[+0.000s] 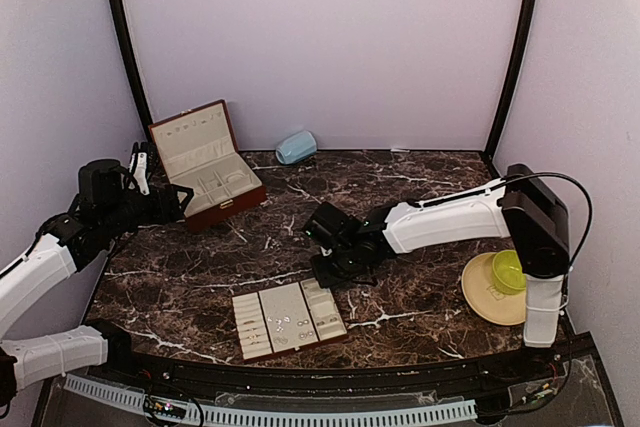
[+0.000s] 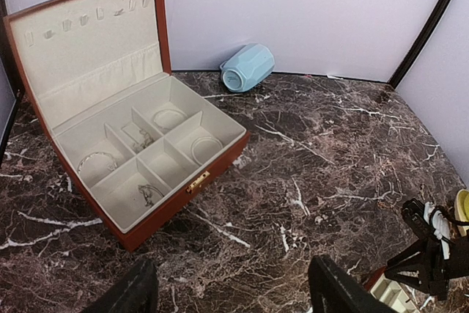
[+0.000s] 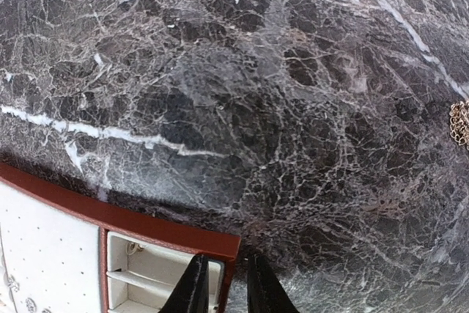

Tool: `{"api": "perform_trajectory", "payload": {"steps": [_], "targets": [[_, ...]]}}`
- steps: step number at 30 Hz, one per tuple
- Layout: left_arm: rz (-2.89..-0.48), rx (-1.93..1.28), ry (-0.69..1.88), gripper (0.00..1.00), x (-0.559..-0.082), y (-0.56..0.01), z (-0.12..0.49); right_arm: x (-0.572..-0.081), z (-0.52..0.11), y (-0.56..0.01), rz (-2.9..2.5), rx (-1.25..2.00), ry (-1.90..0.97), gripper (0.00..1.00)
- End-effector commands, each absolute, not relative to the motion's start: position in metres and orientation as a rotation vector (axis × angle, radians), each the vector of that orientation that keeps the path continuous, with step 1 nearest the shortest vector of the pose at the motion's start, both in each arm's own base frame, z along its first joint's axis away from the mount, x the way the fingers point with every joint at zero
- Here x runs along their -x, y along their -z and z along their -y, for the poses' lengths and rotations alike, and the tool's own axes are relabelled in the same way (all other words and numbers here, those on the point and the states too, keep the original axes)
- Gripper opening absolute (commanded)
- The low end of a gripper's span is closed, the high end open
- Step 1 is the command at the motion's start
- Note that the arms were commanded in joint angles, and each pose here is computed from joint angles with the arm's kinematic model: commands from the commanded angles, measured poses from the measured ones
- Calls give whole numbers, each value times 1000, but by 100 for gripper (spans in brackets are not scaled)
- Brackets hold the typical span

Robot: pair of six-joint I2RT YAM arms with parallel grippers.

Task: Organize the mixed jewelry
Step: Move to the center of the board in the compartment layer.

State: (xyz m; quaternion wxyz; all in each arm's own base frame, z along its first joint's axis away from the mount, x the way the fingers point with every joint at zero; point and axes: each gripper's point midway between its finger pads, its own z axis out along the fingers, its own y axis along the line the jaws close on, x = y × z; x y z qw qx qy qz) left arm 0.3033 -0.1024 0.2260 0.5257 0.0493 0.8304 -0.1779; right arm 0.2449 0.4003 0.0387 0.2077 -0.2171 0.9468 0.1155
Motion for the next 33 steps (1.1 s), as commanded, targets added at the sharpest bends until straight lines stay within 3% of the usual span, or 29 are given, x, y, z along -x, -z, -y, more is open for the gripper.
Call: {"api": "perform_trajectory", "payload": {"steps": [1,15,33], "targets": [[-1981,-110,409,73,-301,-226,98,-251,-398,-27,-2652,584,-280,18],[-1977,-103,403,73,-300,-227,96,-259,-373,-32,-2692,326,-205,0],[-1931,-99,411,74,-293,-240,94,-276,-327,-39,-2677,-177,-216,0]]}}
